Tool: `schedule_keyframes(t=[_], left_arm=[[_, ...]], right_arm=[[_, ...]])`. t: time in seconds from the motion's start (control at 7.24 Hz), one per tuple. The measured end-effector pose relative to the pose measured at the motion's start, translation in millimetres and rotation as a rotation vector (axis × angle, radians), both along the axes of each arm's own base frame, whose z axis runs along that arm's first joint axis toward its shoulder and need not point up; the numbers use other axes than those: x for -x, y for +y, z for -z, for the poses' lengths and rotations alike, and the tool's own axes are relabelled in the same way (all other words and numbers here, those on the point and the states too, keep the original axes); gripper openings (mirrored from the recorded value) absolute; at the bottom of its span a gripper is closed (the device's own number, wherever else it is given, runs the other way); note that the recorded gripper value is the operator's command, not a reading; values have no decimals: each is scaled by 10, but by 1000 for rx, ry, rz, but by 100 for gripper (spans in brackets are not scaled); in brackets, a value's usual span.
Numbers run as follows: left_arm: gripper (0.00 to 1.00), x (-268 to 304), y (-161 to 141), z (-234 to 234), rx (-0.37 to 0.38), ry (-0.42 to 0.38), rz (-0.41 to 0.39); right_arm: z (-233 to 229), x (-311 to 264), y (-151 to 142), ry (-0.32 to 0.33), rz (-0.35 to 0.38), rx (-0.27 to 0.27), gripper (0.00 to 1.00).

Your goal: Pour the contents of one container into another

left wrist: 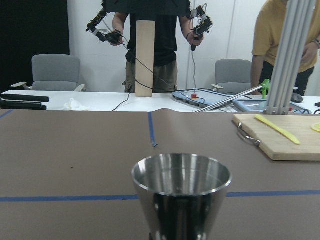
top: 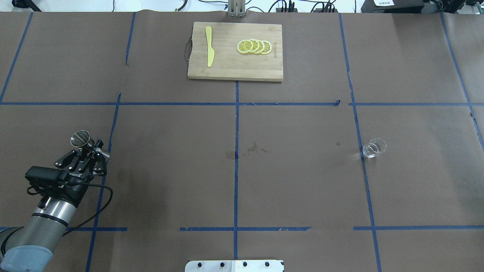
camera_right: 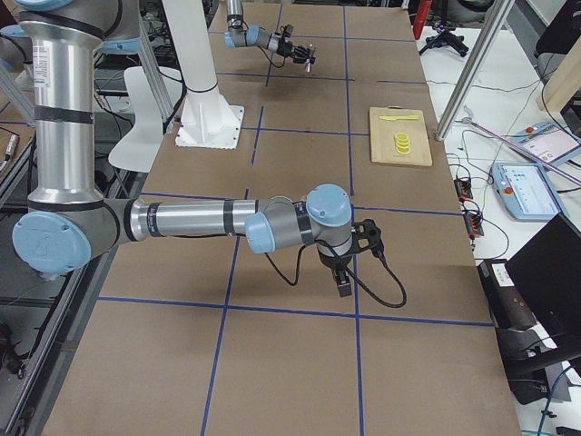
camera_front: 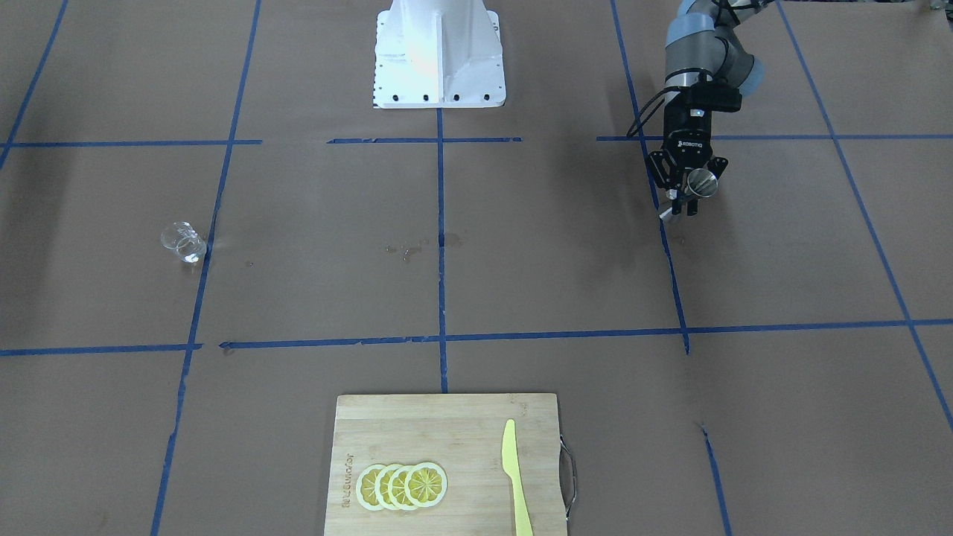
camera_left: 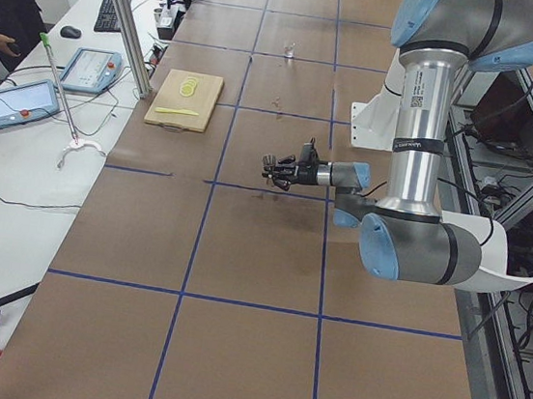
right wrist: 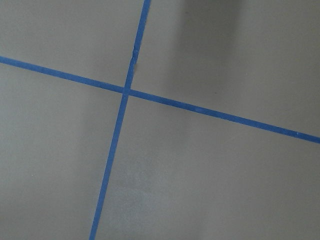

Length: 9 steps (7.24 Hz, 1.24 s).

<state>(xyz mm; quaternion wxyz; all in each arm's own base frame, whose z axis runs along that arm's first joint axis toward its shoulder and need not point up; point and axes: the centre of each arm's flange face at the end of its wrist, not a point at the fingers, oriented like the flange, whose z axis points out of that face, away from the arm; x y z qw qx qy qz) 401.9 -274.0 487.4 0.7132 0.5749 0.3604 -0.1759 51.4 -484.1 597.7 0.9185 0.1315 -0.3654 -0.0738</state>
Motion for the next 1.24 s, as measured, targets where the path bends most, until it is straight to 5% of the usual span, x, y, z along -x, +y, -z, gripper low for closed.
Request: schedule_keyframes(t=[0.55,1.24], left_arm=[[0,-517,-135,1088,-251,-34,-200],[0,-557,-1375,2590,-649,-272,-544]], right_arm=[[-30,12,23,-17,5,10,100],[10,15,-16,-20,6,2,100]])
